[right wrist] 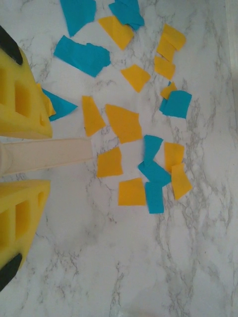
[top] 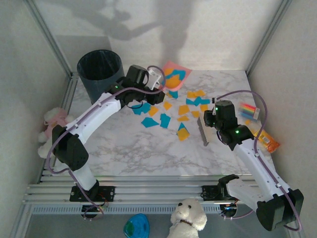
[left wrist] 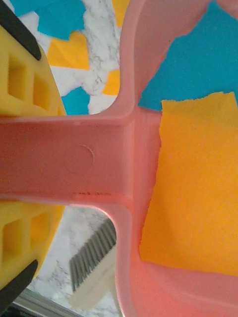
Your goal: Sweep away the paper scraps from the table
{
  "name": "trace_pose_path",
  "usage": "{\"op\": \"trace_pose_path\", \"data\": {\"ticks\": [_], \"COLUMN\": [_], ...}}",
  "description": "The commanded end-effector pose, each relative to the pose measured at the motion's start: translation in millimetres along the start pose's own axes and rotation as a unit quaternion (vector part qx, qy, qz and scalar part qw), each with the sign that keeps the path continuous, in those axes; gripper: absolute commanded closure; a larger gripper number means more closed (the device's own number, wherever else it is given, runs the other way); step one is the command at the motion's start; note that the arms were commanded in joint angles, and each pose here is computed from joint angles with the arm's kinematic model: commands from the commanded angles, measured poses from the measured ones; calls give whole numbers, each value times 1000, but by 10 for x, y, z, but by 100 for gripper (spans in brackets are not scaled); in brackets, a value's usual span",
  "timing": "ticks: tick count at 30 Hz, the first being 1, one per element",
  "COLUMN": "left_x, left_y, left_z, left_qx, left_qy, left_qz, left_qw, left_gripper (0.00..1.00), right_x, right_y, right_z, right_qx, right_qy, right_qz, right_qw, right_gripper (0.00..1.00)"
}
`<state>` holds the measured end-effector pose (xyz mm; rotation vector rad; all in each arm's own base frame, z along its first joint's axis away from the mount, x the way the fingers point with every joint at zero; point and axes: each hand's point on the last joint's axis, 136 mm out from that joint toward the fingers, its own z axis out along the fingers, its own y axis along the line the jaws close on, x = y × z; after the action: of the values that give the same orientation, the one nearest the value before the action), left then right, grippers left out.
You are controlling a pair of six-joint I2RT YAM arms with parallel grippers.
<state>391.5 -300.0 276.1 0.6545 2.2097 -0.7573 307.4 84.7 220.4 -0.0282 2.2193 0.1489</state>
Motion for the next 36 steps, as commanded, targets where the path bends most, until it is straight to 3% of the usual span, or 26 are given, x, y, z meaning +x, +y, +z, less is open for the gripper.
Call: {"op": "trace_pose_path", "data": {"ticks": [1,15,25,36], "left_x": [-404,-872,-969,-931], "left_y": [22,589,1081,1373], "left_z": [-250,-742,-1131,-1331], "left_qx": [13,44,38,77], "left_qy": [-59,-151,-221,-265], "left_qz": [-31,-141,-262,-342], "left_qw": [998,977,939,898], "left_gripper": [100,100,100,100], "right_x": [-173,-170,-152,-94], "right_y": [61,80,76,80], "right_z": [-55,-8,42,83], "right_qx": [-14,-15,-10,-11], "right_qy": [-17,-6,4,13], "right_qz": [5,2,1,3], "right_qw": [1000,1000,1000,1000], "right_gripper": [100,100,100,100]}}
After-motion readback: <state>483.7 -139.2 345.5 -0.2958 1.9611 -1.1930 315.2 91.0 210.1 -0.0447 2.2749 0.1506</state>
